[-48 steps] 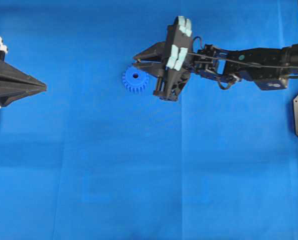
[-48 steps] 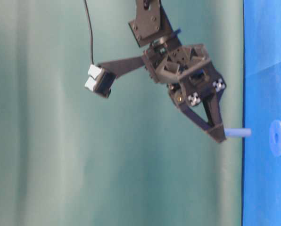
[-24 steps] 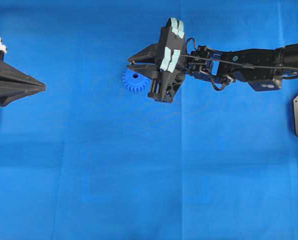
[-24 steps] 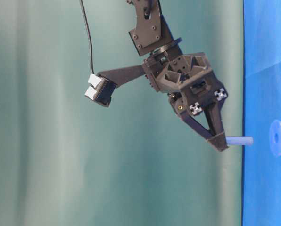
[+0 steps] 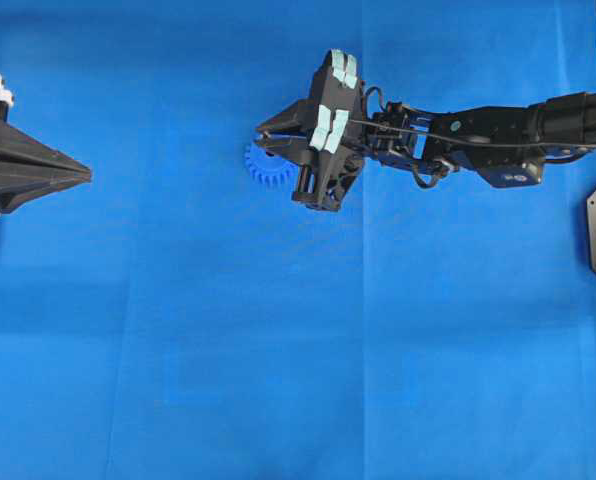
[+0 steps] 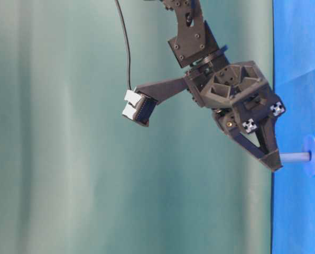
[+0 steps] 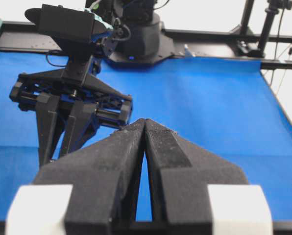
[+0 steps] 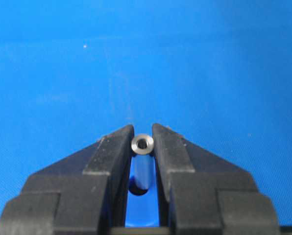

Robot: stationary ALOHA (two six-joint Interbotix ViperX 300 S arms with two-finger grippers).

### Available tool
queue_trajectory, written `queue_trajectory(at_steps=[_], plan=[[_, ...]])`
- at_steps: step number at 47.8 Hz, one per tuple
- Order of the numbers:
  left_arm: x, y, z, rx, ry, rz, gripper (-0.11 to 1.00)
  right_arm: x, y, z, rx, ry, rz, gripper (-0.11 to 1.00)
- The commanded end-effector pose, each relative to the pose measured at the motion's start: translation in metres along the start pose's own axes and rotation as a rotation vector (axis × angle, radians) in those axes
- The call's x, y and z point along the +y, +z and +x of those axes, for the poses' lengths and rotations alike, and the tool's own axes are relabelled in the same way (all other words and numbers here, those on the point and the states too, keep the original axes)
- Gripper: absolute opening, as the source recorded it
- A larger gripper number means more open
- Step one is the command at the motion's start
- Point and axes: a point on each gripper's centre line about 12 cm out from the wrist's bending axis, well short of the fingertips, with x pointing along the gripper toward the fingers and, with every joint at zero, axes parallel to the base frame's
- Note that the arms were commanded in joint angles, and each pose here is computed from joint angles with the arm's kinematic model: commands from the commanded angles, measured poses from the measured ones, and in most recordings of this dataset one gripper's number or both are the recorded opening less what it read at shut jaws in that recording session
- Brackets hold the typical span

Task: Insert the shaft placed at a random location into the center hole of the small gear at another random location.
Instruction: 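Align the shaft above the gear hole with the right gripper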

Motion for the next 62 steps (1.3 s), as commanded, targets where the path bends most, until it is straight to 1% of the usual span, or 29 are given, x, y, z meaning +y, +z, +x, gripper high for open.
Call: queue_trajectory(at_steps=[1, 13, 24, 29, 40, 62], plan=[[0.0, 0.003, 0.001, -0.009, -0.002, -0.002, 0.0, 0.002, 0.01, -0.001, -0.032, 0.003, 0.005, 0.03], [0.0, 0.002, 0.001, -0.001, -0.001, -0.002, 0.0, 0.001, 0.013, -0.003, -0.036, 0.002, 0.009, 0.03], [0.0, 0.002, 0.001, -0.001, -0.001, -0.003, 0.0, 0.005, 0.037, -0.017, -0.098, 0.015, -0.005, 0.03], [-0.001, 0.002, 0.001, -0.001, -0.003, -0.002, 0.0, 0.006, 0.042, -0.02, -0.112, 0.019, -0.006, 0.03], [0.0, 0.003, 0.001, -0.003, -0.001, -0.002, 0.0, 0.012, 0.038, -0.022, -0.104, 0.032, -0.012, 0.03], [0.0, 0.002, 0.001, -0.001, -0.001, -0.003, 0.0, 0.007, 0.014, -0.01, -0.101, 0.014, -0.009, 0.03]])
